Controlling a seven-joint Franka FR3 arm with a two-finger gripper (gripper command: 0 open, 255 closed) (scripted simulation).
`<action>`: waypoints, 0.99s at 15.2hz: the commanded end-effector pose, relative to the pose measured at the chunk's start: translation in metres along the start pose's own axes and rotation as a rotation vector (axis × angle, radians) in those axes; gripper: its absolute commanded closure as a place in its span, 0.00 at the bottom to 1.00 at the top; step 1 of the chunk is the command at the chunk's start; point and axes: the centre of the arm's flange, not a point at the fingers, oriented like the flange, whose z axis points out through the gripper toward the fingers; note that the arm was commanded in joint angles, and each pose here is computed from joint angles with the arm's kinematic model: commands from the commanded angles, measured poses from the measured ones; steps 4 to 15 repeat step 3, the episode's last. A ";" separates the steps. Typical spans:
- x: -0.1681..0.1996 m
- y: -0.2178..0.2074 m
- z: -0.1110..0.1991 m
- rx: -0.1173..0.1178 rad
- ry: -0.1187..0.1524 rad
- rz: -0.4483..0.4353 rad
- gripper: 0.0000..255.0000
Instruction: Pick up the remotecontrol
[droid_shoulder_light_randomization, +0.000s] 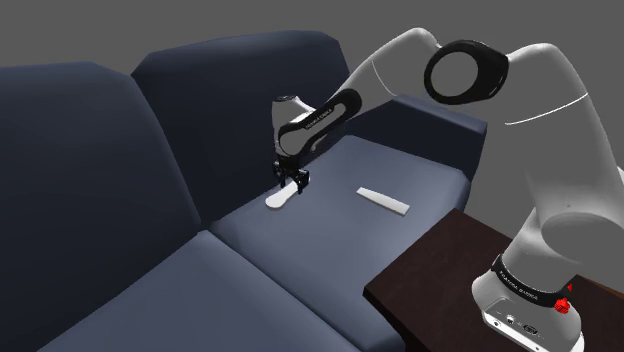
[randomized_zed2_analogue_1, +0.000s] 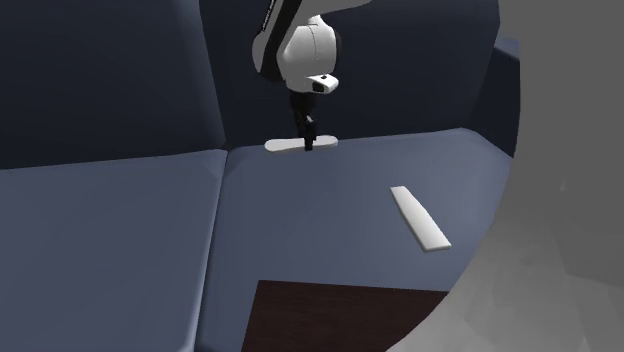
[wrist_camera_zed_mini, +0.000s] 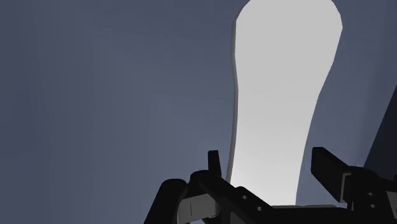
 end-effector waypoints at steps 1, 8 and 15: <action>0.001 -0.001 -0.012 0.000 0.000 0.000 1.00; 0.001 -0.001 -0.013 0.000 0.000 0.000 1.00; 0.001 -0.001 -0.013 0.000 0.000 0.000 1.00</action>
